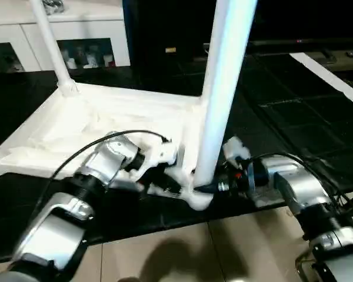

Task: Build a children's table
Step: Rotate leg to tighten

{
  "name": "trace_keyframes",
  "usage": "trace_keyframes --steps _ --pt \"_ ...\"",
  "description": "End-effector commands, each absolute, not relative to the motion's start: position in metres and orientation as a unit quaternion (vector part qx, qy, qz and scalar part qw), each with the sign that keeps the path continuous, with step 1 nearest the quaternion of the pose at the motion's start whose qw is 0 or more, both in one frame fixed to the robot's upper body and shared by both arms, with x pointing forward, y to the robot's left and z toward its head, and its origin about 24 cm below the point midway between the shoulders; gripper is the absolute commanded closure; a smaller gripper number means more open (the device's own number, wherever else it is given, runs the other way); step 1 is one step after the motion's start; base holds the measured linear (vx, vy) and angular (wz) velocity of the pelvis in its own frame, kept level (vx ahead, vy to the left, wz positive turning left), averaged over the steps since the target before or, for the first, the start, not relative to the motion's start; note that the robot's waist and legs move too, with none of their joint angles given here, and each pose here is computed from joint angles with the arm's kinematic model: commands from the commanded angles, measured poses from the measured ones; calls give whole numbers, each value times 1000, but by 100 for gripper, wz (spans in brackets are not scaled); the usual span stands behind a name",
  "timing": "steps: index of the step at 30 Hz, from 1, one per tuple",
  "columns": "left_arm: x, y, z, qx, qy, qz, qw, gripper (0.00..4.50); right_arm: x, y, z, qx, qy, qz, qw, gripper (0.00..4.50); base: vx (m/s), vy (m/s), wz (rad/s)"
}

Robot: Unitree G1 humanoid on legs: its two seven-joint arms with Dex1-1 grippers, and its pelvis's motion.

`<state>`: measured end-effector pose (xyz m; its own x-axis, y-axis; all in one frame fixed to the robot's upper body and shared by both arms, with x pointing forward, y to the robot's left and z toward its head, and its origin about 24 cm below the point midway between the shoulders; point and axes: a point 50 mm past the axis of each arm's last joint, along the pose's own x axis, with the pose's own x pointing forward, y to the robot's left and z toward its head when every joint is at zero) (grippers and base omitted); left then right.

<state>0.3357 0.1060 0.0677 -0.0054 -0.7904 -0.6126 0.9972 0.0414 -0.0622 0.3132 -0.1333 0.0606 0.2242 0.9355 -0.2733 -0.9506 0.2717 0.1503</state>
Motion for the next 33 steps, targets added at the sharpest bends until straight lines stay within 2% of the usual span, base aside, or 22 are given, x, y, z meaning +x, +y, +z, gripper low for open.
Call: trace_keyframes --steps 1,4,9,14,15,18,19,21,24,27,28,29,33 --pt "345 83 70 138 234 -614 741 450 320 -114 51 -17 163 525 835 251 0 0 0" --pt "352 78 72 116 228 -564 785 450 329 -96 44 4 169 446 879 254 0 0 0" --pt "362 69 76 91 216 -493 838 450 346 -72 44 27 172 340 924 255 0 0 0" --pt "369 61 83 86 197 -451 866 450 354 -54 50 71 172 287 940 255 0 0 0" --pt "369 61 83 86 197 -451 866 450 354 -54 50 71 172 287 940 220 0 0 0" --pt "369 59 84 91 194 -454 865 450 355 -51 52 83 161 284 941 196 0 0 0" --pt "368 60 84 94 193 -458 863 450 355 -52 52 83 159 288 941 176 0 0 0" --pt "368 61 83 99 193 -464 859 450 355 -54 52 82 155 292 940 172 0 0 0" --pt "364 68 77 112 203 -482 845 450 354 -67 56 70 124 317 938 136 0 0 0" --pt "364 73 76 120 206 -488 840 450 352 -77 57 55 109 335 934 126 0 0 0" --pt "363 78 75 132 208 -497 832 450 348 -89 60 34 89 363 927 103 0 0 0" --pt "363 78 75 132 208 -497 832 450 348 -89 60 34 89 363 927 92 0 0 0" --pt "358 88 72 167 219 -540 795 450 337 -119 64 2 80 440 895 59 0 0 0"
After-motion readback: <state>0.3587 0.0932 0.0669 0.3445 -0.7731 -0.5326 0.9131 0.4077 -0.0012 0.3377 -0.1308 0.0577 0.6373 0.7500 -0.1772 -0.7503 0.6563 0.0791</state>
